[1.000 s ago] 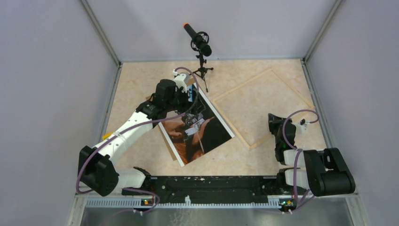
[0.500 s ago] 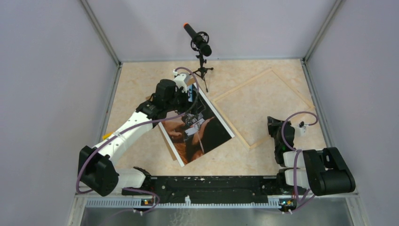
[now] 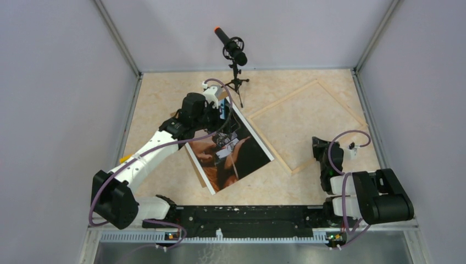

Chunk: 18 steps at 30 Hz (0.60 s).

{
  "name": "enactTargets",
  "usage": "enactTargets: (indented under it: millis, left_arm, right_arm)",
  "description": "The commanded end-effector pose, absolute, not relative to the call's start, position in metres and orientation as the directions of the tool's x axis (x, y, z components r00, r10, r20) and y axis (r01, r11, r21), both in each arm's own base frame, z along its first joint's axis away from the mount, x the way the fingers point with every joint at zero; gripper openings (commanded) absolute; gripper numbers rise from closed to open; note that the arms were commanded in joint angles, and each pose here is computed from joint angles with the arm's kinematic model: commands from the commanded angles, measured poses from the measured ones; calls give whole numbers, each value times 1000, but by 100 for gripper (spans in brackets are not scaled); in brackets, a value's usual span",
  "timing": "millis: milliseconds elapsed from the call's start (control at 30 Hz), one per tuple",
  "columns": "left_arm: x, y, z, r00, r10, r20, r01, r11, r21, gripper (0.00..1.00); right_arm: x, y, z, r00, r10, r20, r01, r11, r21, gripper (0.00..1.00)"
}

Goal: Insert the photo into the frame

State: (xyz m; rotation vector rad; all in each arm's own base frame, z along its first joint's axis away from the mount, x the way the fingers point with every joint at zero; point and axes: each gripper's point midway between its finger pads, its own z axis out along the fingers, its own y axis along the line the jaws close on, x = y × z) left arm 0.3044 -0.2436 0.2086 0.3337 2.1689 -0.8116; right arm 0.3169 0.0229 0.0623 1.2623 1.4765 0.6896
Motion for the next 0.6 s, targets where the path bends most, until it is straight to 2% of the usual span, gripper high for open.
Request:
enactTargets:
  millis: [0, 567]
  left_arm:
    - [308, -247, 220, -629, -48, -776, 497, 742, -449, 99]
    - [308, -249, 218, -636, -46, -770, 497, 739, -455, 99]
  right_arm:
    - [317, 21, 65, 109, 936, -334, 330, 283, 901, 0]
    - [312, 19, 62, 118, 938, -327, 341, 271, 900, 0]
